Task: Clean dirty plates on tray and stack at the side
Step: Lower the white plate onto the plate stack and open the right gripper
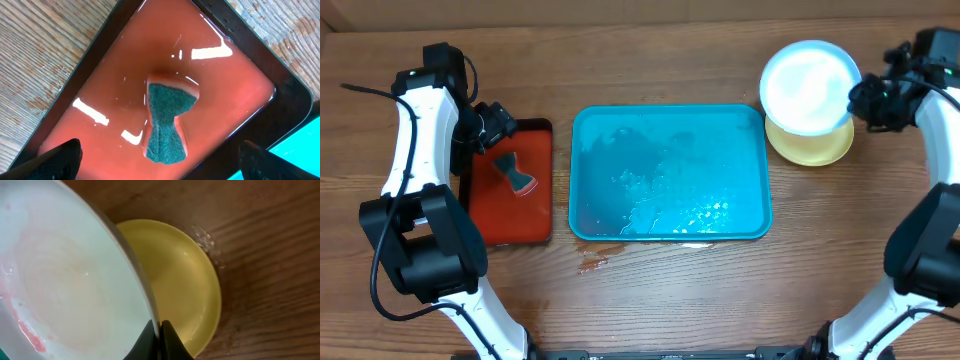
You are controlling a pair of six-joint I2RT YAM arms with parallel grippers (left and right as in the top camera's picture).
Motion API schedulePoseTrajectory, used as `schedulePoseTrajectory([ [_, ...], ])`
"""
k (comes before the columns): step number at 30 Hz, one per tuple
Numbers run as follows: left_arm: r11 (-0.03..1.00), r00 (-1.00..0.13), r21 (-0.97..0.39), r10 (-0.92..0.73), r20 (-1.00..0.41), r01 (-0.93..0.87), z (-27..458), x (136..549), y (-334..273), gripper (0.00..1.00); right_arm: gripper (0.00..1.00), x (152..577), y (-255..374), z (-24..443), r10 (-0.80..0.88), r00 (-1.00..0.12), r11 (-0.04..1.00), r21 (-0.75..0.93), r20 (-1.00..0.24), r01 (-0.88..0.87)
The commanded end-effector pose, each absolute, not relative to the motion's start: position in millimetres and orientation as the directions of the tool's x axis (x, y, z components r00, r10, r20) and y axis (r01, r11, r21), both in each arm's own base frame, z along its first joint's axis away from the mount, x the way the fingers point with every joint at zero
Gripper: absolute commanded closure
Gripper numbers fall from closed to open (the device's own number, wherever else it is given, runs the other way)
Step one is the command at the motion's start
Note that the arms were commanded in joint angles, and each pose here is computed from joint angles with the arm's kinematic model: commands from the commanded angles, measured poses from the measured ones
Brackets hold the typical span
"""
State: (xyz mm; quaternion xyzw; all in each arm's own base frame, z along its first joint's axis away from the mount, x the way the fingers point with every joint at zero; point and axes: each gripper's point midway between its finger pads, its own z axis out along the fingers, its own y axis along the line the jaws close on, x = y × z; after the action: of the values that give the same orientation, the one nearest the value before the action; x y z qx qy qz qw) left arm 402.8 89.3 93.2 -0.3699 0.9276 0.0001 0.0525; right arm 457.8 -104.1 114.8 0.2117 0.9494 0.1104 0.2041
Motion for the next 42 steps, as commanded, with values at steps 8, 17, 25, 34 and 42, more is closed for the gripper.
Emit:
schedulePoseTrajectory([
  [8,0.733,-0.726,-0.054,-0.680,-0.105,-0.678,97.2,407.0,85.3,0.00,0.96,449.1,-121.1,62.0,0.496,-0.837,0.857,0.288,-0.233,0.428],
  [17,0.733,-0.726,-0.054,-0.679,-0.105,-0.678,97.2,407.0,85.3,0.00,0.96,445.4,-130.3,57.2,0.497,-0.835,0.863,0.232,-0.235,0.448],
  [25,0.733,-0.726,-0.054,-0.680,-0.105,-0.678,97.2,407.0,85.3,0.00,0.00,440.7,-127.7,55.8,0.497,-0.841,0.862,0.229,-0.214,0.452],
  [34,0.733,-0.726,-0.054,-0.680,-0.105,-0.678,97.2,407.0,85.3,0.00,0.00,419.8,-114.1,95.0,0.494,-0.847,0.860,0.256,-0.197,0.442],
  [42,0.733,-0.726,-0.054,-0.680,-0.105,-0.678,97.2,407.0,85.3,0.00,0.00,389.9,-80.0,188.4,0.434,-0.842,0.890,0.297,-0.320,0.345],
])
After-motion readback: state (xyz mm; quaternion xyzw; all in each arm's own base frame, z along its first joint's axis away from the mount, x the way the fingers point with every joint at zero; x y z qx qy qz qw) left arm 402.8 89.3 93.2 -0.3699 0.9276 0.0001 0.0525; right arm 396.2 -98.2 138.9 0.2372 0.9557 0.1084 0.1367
